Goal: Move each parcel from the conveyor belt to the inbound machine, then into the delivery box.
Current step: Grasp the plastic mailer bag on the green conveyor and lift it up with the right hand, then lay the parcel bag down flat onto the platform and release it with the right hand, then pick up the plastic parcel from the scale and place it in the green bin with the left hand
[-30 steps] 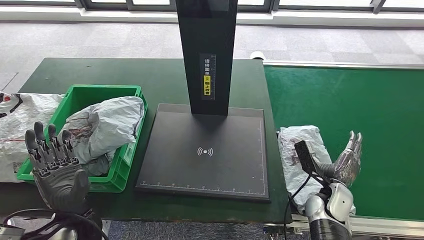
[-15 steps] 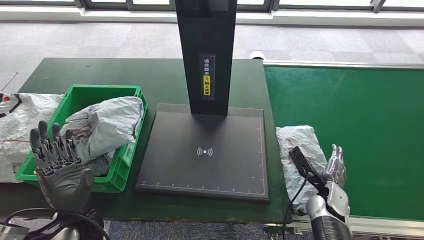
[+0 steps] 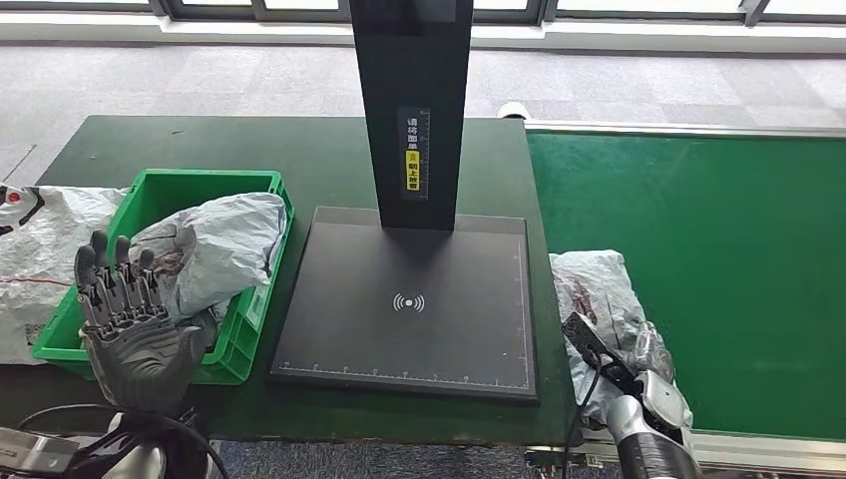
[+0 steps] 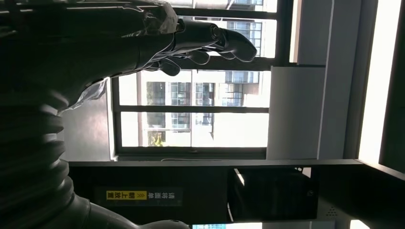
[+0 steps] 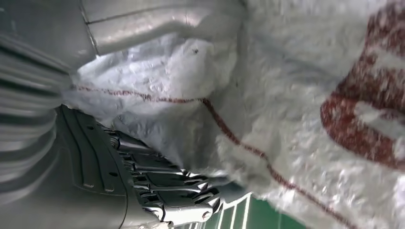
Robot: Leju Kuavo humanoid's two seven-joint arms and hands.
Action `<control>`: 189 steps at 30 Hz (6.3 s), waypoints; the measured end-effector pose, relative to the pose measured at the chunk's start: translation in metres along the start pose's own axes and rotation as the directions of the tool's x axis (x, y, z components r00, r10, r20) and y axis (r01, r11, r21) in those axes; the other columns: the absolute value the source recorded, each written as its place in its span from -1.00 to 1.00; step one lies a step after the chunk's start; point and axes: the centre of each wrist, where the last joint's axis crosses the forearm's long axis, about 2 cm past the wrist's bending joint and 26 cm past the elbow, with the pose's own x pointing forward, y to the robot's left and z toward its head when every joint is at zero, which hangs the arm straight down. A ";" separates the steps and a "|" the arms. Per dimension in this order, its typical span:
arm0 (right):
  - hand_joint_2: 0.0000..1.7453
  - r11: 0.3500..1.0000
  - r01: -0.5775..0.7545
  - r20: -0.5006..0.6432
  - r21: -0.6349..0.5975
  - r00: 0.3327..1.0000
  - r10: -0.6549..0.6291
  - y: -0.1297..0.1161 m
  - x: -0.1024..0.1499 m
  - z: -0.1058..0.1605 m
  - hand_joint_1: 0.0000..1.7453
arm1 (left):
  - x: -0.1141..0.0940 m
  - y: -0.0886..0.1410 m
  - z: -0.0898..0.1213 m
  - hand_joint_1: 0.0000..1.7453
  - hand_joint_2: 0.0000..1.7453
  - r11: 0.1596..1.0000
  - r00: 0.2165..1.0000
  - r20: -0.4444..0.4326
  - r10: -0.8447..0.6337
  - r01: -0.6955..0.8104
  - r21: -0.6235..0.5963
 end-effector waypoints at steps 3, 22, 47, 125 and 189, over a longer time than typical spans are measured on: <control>1.00 0.999 -0.006 0.009 0.031 1.000 0.005 0.002 0.000 0.000 1.00 | -0.002 -0.001 -0.002 -1.00 1.00 1.000 1.000 0.001 -0.006 0.006 -0.007; 1.00 0.926 0.089 0.165 -0.366 0.986 -0.029 -0.024 0.014 0.015 1.00 | 0.004 0.001 0.004 -1.00 1.00 0.998 0.998 -0.012 -0.066 0.066 0.019; 1.00 0.533 0.479 0.652 -0.698 0.733 0.194 -0.075 0.082 0.092 1.00 | -0.003 -0.007 -0.004 -1.00 1.00 0.997 0.997 0.001 -0.072 0.072 0.040; 1.00 0.423 0.803 0.906 -0.420 0.340 0.253 -0.064 0.150 0.155 -1.00 | -0.056 -0.038 0.000 -1.00 1.00 0.948 0.939 -0.141 -0.315 0.303 -0.100; 1.00 0.351 0.893 0.959 -0.281 0.242 0.149 -0.071 0.160 0.167 -1.00 | -0.146 -0.131 0.043 1.00 1.00 0.437 0.526 -0.108 -0.843 0.555 -0.708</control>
